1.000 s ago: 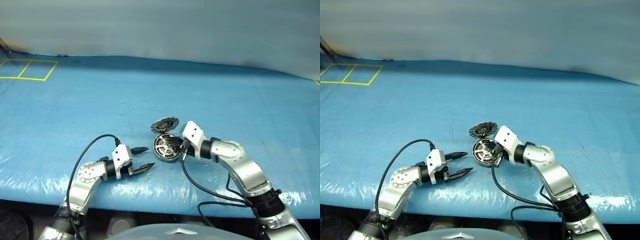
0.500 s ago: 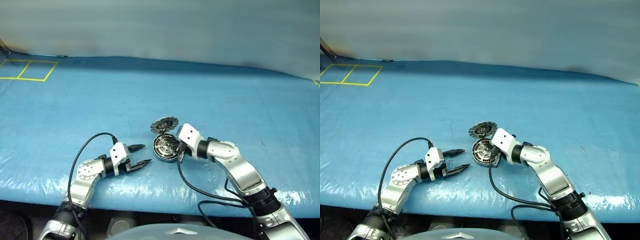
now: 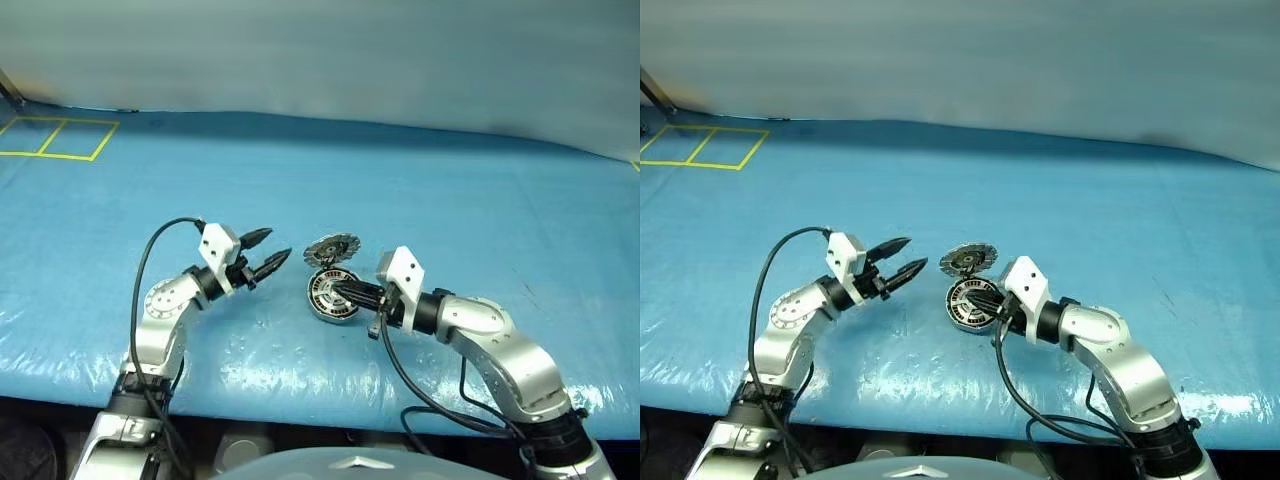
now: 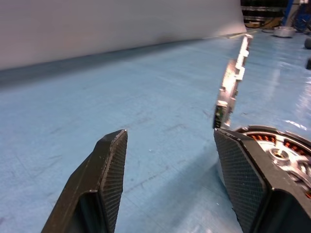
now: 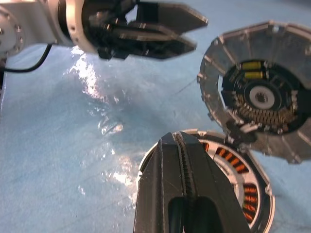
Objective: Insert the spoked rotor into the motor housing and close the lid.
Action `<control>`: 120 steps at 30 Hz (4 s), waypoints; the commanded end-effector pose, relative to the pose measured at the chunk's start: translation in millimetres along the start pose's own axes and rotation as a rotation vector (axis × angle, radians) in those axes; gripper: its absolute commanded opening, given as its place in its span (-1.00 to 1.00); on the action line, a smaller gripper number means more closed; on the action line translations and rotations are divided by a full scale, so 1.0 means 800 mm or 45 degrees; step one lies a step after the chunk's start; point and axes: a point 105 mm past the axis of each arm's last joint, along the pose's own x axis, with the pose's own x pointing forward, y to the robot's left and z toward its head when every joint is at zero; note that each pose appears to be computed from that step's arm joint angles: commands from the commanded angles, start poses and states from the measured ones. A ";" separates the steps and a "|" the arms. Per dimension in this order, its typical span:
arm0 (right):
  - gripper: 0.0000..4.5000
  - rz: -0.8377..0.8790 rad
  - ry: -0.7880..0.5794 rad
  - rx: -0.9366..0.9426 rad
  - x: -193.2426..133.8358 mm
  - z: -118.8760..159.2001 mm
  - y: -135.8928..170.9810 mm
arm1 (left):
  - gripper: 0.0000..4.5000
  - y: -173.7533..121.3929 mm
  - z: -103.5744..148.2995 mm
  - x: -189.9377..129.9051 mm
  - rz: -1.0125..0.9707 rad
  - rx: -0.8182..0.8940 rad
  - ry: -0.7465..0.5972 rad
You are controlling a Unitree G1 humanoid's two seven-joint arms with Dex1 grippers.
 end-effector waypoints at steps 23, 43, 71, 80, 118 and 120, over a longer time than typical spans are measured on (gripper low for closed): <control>-1.00 -0.112 -0.011 0.073 -0.027 -0.008 0.024 | -0.99 -0.112 0.016 0.078 -1.017 0.328 0.165; -1.00 -0.140 -0.083 -0.091 -0.016 0.029 0.004 | -0.99 -0.131 -0.022 0.044 -1.050 0.406 0.256; 1.00 -0.122 0.125 -0.172 0.029 -0.019 -0.030 | -1.00 -0.103 -0.015 -0.064 -0.450 -0.047 0.241; 0.35 -0.116 0.118 -0.200 0.032 -0.026 -0.023 | -1.00 -0.107 -0.014 -0.060 -0.431 -0.040 0.227; 0.35 -0.239 0.324 -0.037 0.057 -0.084 -0.024 | -1.00 -0.102 -0.021 -0.045 -0.396 0.007 0.218; 0.35 -0.254 0.323 -0.023 0.057 -0.086 -0.025 | -1.00 -0.099 -0.024 -0.045 -0.376 0.020 0.232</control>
